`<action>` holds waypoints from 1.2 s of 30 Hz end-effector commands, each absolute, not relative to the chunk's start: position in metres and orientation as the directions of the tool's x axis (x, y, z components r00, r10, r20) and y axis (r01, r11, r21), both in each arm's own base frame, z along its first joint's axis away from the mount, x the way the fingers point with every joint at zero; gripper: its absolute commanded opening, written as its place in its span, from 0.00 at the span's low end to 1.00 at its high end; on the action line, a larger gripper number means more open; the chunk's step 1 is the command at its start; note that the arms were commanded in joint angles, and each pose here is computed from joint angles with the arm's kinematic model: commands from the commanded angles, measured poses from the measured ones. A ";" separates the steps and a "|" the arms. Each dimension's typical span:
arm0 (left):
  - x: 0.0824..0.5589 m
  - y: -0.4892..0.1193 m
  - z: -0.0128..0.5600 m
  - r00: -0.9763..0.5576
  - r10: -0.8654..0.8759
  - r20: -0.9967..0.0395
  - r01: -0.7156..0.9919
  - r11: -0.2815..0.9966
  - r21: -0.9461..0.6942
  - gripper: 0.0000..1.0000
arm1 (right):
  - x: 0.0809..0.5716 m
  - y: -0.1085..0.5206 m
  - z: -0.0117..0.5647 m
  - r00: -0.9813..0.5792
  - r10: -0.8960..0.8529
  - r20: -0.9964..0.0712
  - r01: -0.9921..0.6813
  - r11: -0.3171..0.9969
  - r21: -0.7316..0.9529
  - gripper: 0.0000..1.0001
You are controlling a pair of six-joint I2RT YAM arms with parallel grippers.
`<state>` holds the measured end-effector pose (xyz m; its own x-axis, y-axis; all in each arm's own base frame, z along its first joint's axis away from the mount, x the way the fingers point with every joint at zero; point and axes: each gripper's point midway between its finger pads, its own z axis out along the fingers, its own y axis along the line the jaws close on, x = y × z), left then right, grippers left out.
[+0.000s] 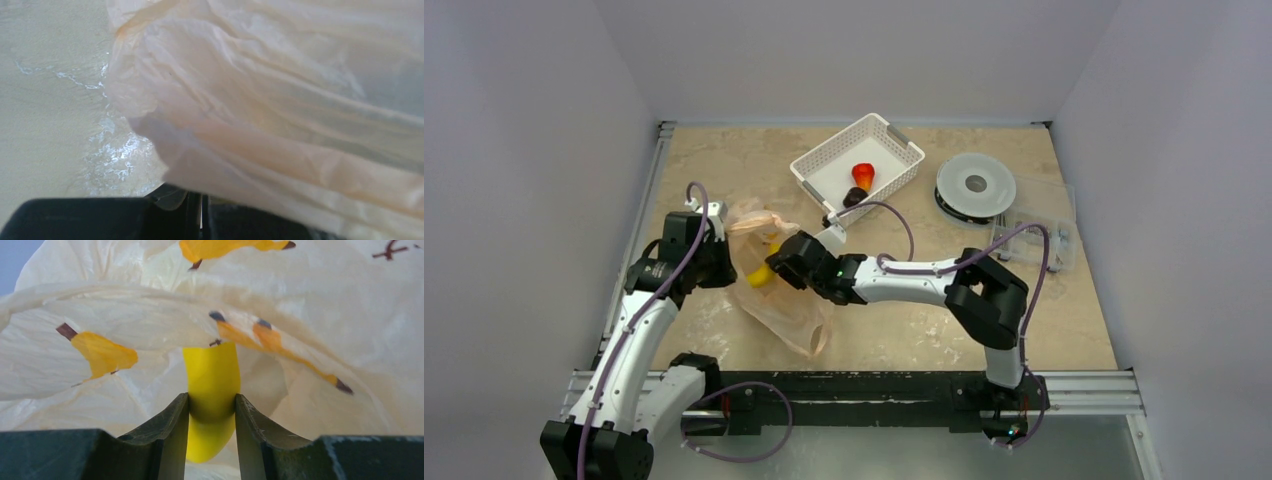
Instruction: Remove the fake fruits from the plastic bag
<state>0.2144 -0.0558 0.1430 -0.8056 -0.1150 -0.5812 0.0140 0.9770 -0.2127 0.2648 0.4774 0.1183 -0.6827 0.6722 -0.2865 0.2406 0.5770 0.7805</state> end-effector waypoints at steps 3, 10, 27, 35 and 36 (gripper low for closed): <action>0.218 -0.038 0.156 -0.762 -0.141 -0.631 -0.061 0.987 -0.147 0.00 | 0.255 0.478 0.151 -0.770 0.584 -0.258 0.119 0.528 0.841 0.00; 0.216 -0.025 0.163 -0.720 -0.161 -0.675 -0.115 0.987 -0.113 0.00 | 0.241 0.462 0.151 -0.836 0.488 -0.251 0.047 0.520 0.853 0.00; 0.217 -0.028 0.163 -0.725 -0.156 -0.671 -0.102 0.988 -0.119 0.00 | 0.140 0.455 0.164 -0.926 -0.175 -0.335 -0.377 0.365 0.851 0.00; 0.217 -0.027 0.163 -0.723 -0.158 -0.672 -0.108 0.987 -0.115 0.00 | 0.166 0.364 0.146 -0.842 -0.236 -0.485 -0.505 0.661 0.555 0.00; 0.218 -0.026 0.163 -0.723 -0.158 -0.672 -0.109 0.987 -0.114 0.00 | 0.171 0.353 0.152 -0.835 -0.220 -0.505 -0.501 0.685 0.529 0.00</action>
<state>0.2114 -0.0276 0.1519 -0.7544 -0.1471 -0.6397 -0.0978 0.9889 -0.1121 0.1513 0.4092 0.1497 -0.8964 -0.1872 -0.4018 -0.4349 0.5466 0.7156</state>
